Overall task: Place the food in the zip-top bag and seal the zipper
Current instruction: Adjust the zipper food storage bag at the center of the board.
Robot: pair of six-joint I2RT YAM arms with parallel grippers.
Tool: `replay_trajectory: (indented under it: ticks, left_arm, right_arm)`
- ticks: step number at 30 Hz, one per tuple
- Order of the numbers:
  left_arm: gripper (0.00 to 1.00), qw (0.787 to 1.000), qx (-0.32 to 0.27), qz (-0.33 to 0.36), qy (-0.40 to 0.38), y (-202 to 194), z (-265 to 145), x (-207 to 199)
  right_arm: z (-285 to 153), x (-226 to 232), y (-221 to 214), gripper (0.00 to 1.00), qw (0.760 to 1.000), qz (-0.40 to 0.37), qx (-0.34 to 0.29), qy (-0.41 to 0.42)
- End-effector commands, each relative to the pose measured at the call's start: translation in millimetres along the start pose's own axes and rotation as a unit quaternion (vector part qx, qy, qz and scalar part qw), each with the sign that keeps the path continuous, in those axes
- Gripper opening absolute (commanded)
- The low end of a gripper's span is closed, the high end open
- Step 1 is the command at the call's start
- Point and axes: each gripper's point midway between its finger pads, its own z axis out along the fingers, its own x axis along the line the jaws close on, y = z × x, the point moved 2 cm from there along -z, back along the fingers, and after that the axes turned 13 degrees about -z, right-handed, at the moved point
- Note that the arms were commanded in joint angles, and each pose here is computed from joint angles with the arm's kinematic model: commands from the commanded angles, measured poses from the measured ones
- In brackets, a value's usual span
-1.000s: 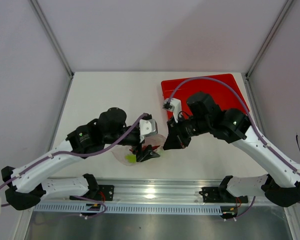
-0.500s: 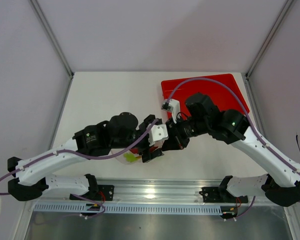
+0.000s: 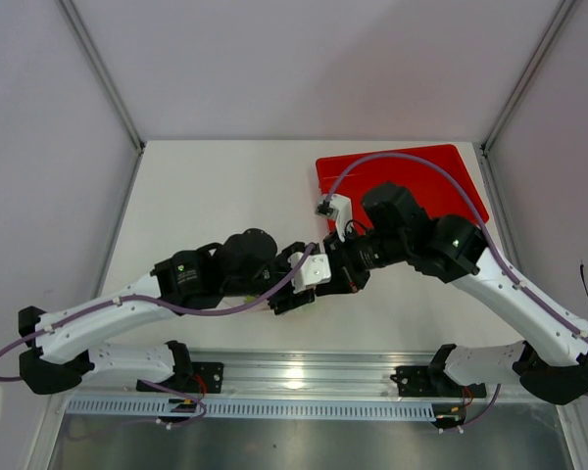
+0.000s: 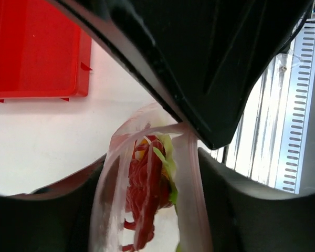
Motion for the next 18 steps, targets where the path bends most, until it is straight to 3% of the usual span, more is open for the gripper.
replay_trajectory:
  ticks: [1, 4, 6, 7, 13, 16, 18]
  left_arm:
    - [0.55, 1.0, -0.007, 0.009, 0.009, -1, -11, 2]
    - [0.44, 1.0, -0.001, 0.003, 0.011, -4, -15, 4]
    - [0.21, 1.0, 0.003, -0.001, 0.005, -3, -18, 4]
    - [0.01, 1.0, 0.009, -0.008, 0.004, -3, -19, 4]
    - [0.0, 0.998, 0.012, -0.037, -0.043, 4, -28, -7]
    - [0.01, 0.996, 0.017, -0.062, -0.063, 8, -32, -9]
    - [0.01, 0.994, 0.034, -0.078, -0.072, 8, -32, -10]
  right_arm:
    - [-7, 7, 13, 0.0, 0.999, -0.017, -0.036, 0.006]
    - [-5, 5, 9, 0.0, 0.999, -0.016, -0.031, 0.003]
    - [-4, 1, 8, 0.0, 0.999, -0.016, -0.03, -0.007]
    - [-3, -1, 6, 0.0, 0.999, -0.015, -0.027, -0.01]
    - [-6, -3, 6, 0.02, 0.999, -0.027, -0.032, -0.021]
    - [-9, -14, 6, 0.16, 0.998, -0.02, -0.032, -0.053]
    - [-10, -17, 5, 0.18, 0.997, -0.016, -0.032, -0.061]
